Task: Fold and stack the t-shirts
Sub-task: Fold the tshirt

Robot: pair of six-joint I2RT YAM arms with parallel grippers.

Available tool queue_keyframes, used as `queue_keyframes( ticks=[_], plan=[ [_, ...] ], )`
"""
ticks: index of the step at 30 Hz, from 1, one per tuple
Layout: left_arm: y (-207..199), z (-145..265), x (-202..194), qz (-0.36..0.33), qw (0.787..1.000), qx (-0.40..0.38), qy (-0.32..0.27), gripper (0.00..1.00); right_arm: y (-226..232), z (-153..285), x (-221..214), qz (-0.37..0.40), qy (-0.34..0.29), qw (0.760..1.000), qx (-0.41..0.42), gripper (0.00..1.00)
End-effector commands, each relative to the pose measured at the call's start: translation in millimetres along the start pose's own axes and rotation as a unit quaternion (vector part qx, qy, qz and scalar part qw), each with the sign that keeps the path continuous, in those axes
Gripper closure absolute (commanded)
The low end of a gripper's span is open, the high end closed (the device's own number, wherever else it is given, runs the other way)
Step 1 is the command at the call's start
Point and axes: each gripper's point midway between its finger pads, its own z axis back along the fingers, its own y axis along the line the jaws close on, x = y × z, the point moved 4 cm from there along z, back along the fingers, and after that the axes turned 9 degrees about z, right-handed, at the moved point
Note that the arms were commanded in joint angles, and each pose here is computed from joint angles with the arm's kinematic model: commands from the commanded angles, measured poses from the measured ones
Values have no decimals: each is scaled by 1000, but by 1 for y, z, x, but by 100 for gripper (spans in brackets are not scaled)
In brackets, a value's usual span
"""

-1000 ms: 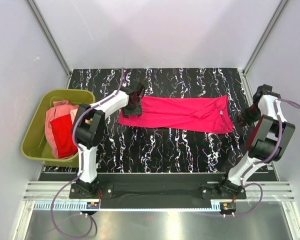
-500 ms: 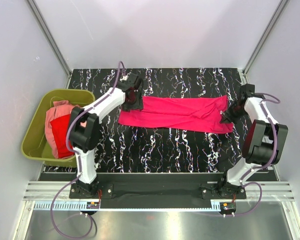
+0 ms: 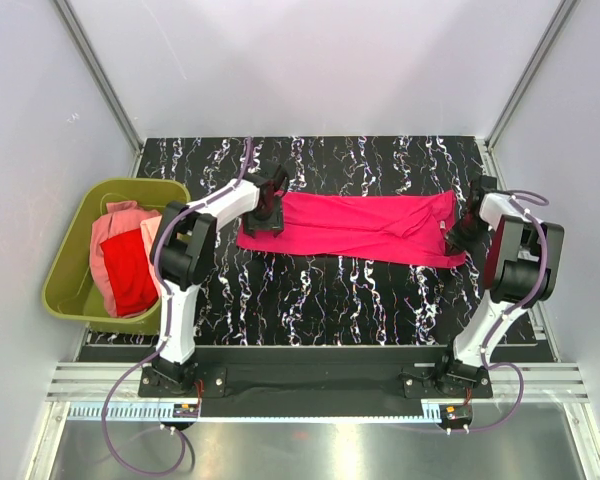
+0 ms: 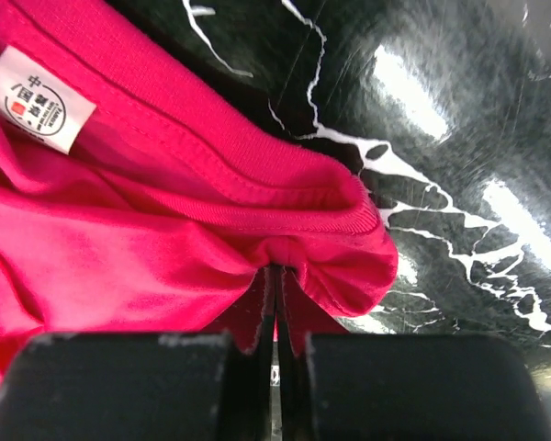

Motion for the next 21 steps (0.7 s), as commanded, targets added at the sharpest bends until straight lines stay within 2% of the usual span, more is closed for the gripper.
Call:
queue_keyframes(
  ticks=[1,6,7,9,13,16,21],
  plan=[
    [11,5,2,-1,1000,23,-10,37,-3,14,24,12,-53,998,-19,98],
    [-7,46,17,-1,998,-55,-38,36,18,69,29,11,-104,994,45,82],
    [-12,62,22,-2,996,-78,-48,36,26,79,29,1,-110,992,59,70],
    [-20,86,28,-13,992,-114,-56,36,44,100,25,1,-119,986,113,59],
    [-23,144,39,-23,980,-175,-97,34,74,109,13,-15,-123,981,149,53],
    [-15,172,38,-28,974,-190,-120,34,94,105,3,-31,-118,978,171,46],
    [-12,180,11,-56,963,-245,-100,33,113,87,-4,-53,-107,978,173,39]
  ],
)
